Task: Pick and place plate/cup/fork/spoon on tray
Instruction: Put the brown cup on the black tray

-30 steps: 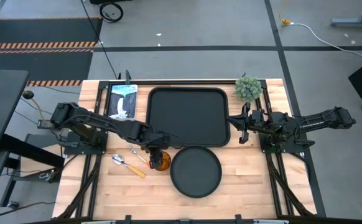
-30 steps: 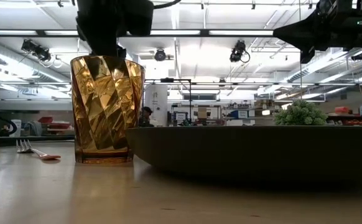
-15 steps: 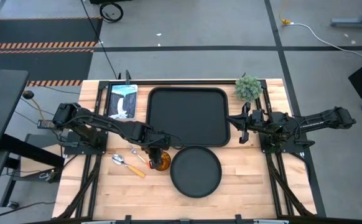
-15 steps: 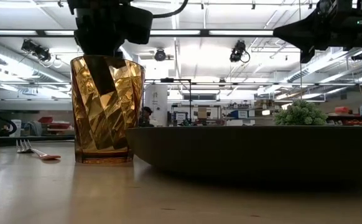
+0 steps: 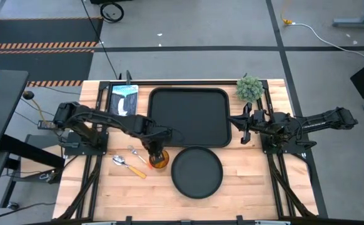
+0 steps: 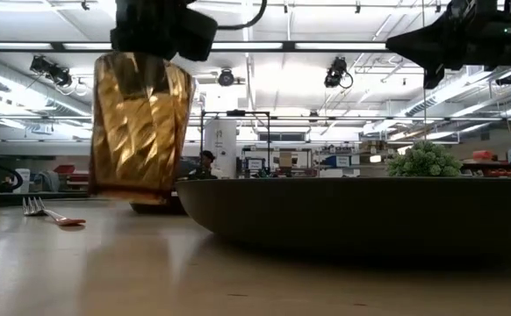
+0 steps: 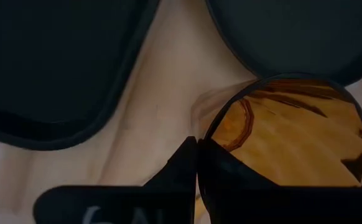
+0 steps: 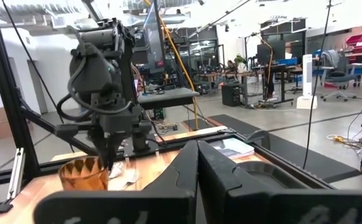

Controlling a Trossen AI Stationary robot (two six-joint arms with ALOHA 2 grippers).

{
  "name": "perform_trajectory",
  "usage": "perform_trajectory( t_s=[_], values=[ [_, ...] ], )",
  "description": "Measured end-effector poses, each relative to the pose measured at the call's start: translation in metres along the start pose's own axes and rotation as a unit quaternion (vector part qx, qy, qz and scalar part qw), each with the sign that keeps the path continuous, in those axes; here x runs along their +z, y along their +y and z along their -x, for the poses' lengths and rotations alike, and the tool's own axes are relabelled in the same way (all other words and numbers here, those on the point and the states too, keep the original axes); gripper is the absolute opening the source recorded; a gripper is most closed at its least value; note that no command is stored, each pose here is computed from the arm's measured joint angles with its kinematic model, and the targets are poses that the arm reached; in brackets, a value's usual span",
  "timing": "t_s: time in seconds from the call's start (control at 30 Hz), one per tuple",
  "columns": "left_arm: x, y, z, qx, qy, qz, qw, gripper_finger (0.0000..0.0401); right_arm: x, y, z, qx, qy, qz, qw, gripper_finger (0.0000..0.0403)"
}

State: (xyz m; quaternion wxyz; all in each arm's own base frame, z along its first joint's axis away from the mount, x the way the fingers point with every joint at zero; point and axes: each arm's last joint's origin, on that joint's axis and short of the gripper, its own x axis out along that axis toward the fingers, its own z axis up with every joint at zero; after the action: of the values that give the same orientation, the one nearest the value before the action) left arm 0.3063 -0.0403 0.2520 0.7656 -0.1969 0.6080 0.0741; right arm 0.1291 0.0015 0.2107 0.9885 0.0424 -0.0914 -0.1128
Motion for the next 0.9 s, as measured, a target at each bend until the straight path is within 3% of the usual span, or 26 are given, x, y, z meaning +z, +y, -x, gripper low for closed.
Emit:
perform_trajectory(
  t_s=[0.17,0.4,0.57,0.9],
  values=[
    [0.015,0.007,0.022,0.021,-0.033,-0.014,0.999,0.0015,0.0,0.0,0.0,0.0,-0.001,-0.017,1.0,0.0016],
    [0.041,0.039,0.036,0.024,-0.084,-0.009,0.996,0.0015,0.0,0.0,0.0,0.0,0.0,-0.031,1.0,0.0016],
    [0.057,0.064,0.034,0.032,-0.107,0.002,0.994,0.0015,0.0,0.0,0.0,-0.007,-0.002,-0.031,0.999,0.0016],
    [0.09,0.09,0.017,0.038,-0.174,-0.015,0.984,0.0015,0.001,-0.002,0.0,-0.031,-0.008,-0.033,0.999,0.001]
  ],
)
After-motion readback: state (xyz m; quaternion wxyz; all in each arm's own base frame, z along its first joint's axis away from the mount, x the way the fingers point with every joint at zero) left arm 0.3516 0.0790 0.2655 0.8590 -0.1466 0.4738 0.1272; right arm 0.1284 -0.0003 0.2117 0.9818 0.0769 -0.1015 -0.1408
